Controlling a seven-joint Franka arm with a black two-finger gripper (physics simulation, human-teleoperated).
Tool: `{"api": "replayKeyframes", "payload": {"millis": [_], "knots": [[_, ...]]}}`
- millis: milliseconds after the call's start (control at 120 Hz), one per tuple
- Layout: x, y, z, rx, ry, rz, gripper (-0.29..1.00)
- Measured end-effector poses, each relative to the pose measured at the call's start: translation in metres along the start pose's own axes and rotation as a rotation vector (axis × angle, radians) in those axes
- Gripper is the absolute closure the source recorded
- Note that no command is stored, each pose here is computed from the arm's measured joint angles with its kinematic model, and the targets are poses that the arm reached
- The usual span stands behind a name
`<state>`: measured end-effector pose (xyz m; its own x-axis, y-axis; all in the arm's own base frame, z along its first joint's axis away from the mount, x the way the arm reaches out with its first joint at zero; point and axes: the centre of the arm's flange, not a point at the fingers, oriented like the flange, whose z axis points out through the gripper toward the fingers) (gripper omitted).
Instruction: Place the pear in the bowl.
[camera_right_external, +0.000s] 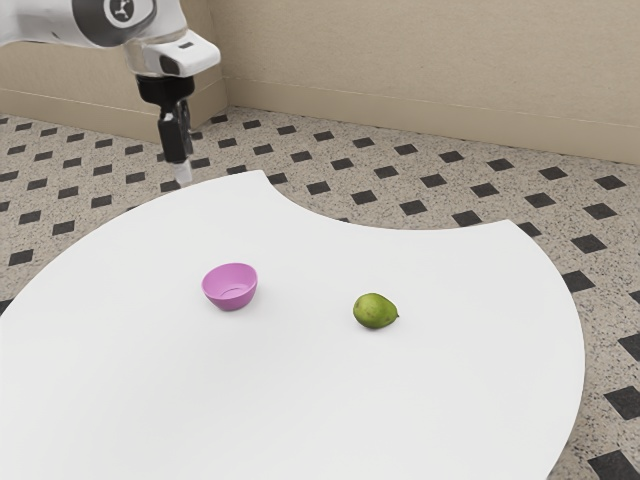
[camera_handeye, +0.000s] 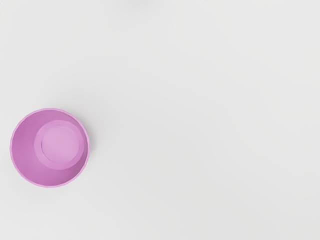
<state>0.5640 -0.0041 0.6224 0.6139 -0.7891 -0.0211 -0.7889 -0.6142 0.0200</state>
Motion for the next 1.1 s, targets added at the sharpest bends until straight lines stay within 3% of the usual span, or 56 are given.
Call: {"api": "replayKeyframes", "payload": {"millis": [233, 350, 708, 933, 1100], "knots": [[0.007, 0.002, 0.006, -0.009, -0.004, 0.002, 0.0], [0.022, -0.007, 0.036, -0.052, -0.031, 0.018, 0.0], [0.15, 0.02, 0.128, -0.099, -0.044, 0.397, 0.0], [0.185, 0.015, 0.173, -0.107, -0.055, 0.358, 0.0], [0.219, 0.01, 0.197, -0.079, -0.03, 0.304, 0.0]]}}
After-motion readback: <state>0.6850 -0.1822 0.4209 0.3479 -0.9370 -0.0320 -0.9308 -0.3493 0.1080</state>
